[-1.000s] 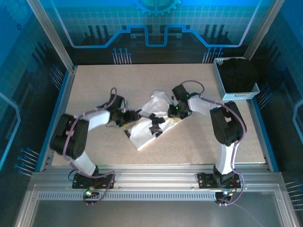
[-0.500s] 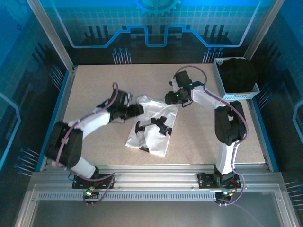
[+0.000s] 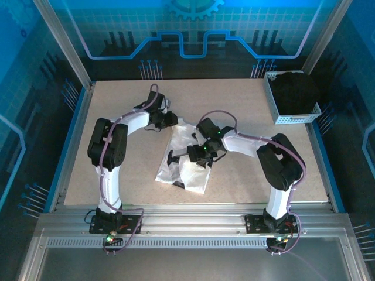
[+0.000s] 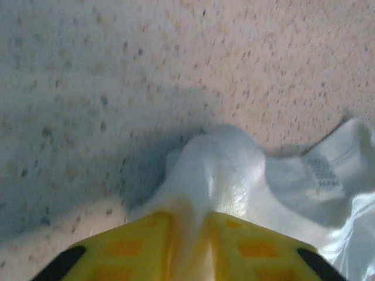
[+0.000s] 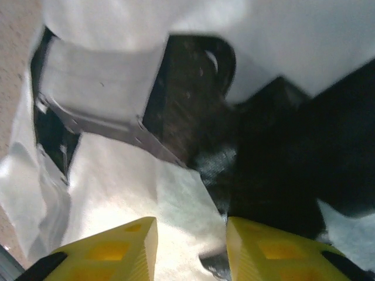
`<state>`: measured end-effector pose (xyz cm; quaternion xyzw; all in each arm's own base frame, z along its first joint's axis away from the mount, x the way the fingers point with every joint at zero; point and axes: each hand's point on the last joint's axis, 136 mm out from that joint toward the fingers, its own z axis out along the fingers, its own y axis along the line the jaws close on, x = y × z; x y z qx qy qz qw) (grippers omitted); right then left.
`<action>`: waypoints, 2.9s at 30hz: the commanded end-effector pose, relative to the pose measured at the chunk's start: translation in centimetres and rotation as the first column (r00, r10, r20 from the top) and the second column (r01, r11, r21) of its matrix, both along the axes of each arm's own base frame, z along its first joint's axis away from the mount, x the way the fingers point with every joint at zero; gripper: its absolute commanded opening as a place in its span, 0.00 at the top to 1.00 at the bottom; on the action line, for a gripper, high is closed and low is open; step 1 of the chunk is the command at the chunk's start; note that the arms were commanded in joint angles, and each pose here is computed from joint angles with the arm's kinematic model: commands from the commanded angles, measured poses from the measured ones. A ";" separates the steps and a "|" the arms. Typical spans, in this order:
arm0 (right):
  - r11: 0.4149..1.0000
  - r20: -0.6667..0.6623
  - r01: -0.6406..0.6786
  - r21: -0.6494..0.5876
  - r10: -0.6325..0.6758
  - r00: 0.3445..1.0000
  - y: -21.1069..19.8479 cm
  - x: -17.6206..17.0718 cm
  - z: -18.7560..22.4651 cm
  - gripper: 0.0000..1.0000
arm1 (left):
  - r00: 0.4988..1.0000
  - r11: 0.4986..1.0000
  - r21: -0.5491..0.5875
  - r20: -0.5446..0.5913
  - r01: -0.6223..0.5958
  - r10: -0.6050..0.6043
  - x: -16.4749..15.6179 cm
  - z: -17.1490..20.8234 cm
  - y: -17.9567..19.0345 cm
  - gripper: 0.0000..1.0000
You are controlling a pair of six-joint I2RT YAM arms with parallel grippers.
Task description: Fold the inside-out t-shirt
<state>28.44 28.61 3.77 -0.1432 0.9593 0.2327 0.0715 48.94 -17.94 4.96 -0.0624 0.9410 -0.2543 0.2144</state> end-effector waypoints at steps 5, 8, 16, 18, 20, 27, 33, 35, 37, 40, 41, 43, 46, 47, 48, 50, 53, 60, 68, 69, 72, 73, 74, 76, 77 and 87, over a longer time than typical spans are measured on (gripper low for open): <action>0.988 -0.037 -0.011 -0.152 0.006 0.999 -3.2 -1.1 -2.6 0.71 | 0.999 0.999 -0.007 0.002 0.038 -0.038 3.7 -0.3 0.4 0.83; 0.990 0.011 -0.013 -0.141 0.015 1.000 -3.3 -0.3 -0.6 0.70 | 1.000 1.000 -0.003 0.002 0.020 -0.020 4.4 0.3 1.2 0.78; 0.993 0.151 0.115 -0.024 -0.110 0.982 -6.1 3.4 5.3 0.40 | 0.997 0.996 -0.086 0.075 -0.003 0.010 0.7 4.0 2.4 0.38; 0.984 0.168 0.176 -0.032 -0.169 0.971 -8.1 5.0 5.6 0.32 | 0.998 0.991 -0.132 0.063 0.033 -0.024 -0.3 3.8 1.5 0.33; 0.973 0.178 0.227 -0.051 -0.215 0.960 -9.8 6.7 5.3 0.26 | 0.997 0.987 -0.148 0.048 0.060 -0.053 -0.9 3.1 1.0 0.29; 0.963 0.130 0.245 -0.115 -0.229 0.965 -10.4 11.3 2.1 0.12 | 0.988 0.978 -0.144 -0.004 0.150 -0.152 -1.9 0.9 -0.8 0.22; 0.977 0.063 0.187 -0.105 -0.182 0.981 -7.9 11.8 -0.4 0.14 | 0.974 0.971 -0.123 -0.075 0.203 -0.213 -3.4 -1.5 -1.9 0.22; 0.980 0.045 0.166 -0.106 -0.162 0.986 -6.9 11.3 -1.1 0.15 | 0.968 0.967 -0.123 -0.093 0.221 -0.233 -4.1 -2.1 -2.2 0.22; 0.985 0.028 0.149 -0.091 -0.147 0.989 -6.0 10.9 -1.5 0.17 | 0.961 0.962 -0.132 -0.106 0.240 -0.255 -4.8 -2.5 -2.7 0.24; 0.988 0.018 0.141 -0.067 -0.140 0.990 -5.0 10.5 -1.8 0.23 | 0.952 0.954 -0.148 -0.124 0.260 -0.279 -5.5 -3.1 -3.3 0.29; 0.988 0.019 0.142 -0.058 -0.141 0.990 -4.7 10.5 -1.8 0.26 | 0.951 0.953 -0.152 -0.129 0.261 -0.281 -5.6 -3.3 -3.3 0.31; 0.988 0.023 0.148 -0.042 -0.147 0.989 -4.4 10.7 -1.8 0.29 | 0.949 0.951 -0.162 -0.137 0.263 -0.285 -5.8 -3.4 -3.5 0.38; 0.988 0.025 0.155 -0.027 -0.154 0.988 -4.2 10.8 -1.6 0.38 | 0.946 0.945 -0.185 -0.137 0.268 -0.295 -5.9 -3.2 -3.8 0.49; 0.987 0.028 0.158 -0.014 -0.158 0.987 -4.1 10.9 -1.5 0.41 | 0.945 0.942 -0.198 -0.132 0.272 -0.300 -6.0 -3.1 -4.0 0.52; 0.987 0.029 0.162 -0.009 -0.162 0.986 -4.0 10.9 -1.6 0.44 | 0.944 0.940 -0.208 -0.132 0.271 -0.302 -6.0 -3.1 -4.1 0.54; 0.986 0.028 0.168 -0.001 -0.168 0.985 -3.9 11.0 -1.6 0.49 | 0.944 0.938 -0.213 -0.132 0.272 -0.304 -5.9 -3.1 -4.3 0.60; 0.985 0.028 0.175 0.008 -0.175 0.984 -3.7 11.2 -1.8 0.55 | 0.943 0.939 -0.214 -0.142 0.268 -0.301 -5.9 -3.4 -4.3 0.69; 0.979 0.064 0.200 0.027 -0.201 0.977 -4.0 12.0 -1.9 0.75 | 0.955 0.950 -0.206 -0.132 0.235 -0.265 -5.4 -3.2 -3.7 0.92; 0.971 0.161 0.200 0.128 -0.219 0.962 -4.0 13.4 0.4 1.00 | 0.983 0.966 -0.211 -0.077 0.148 -0.168 -4.1 -1.6 -1.6 1.00; 0.970 0.175 0.196 0.145 -0.220 0.960 -3.8 13.5 1.0 1.00 | 0.986 0.966 -0.217 -0.066 0.138 -0.156 -3.9 -1.2 -1.5 1.00; 0.962 0.217 0.190 0.194 -0.231 0.948 -3.6 14.1 2.6 1.00 | 0.993 0.965 -0.239 -0.029 0.105 -0.115 -3.2 0.0 -1.0 1.00; 0.959 0.229 0.189 0.211 -0.236 0.944 -3.6 14.2 3.2 1.00 | 0.995 0.965 -0.244 -0.014 0.096 -0.103 -2.8 0.5 -0.8 1.00; 0.955 0.245 0.188 0.230 -0.244 0.938 -3.5 14.6 3.8 1.00 | 0.996 0.964 -0.250 0.004 0.085 -0.087 -2.3 1.1 -0.7 1.00; 0.951 0.277 0.182 0.251 -0.251 0.928 -3.5 15.5 5.4 1.00 | 0.997 0.961 -0.265 0.039 0.072 -0.064 -1.3 2.6 -0.5 1.00; 0.950 0.298 0.180 0.257 -0.255 0.920 -3.6 16.2 6.3 1.00 | 0.997 0.959 -0.275 0.064 0.066 -0.050 -0.6 3.8 -0.5 1.00; 0.943 0.586 0.086 0.320 -0.268 0.765 -5.5 24.5 22.9 1.00 | 0.916 0.954 -0.285 0.400 0.098 0.026 6.7 21.5 -0.1 1.00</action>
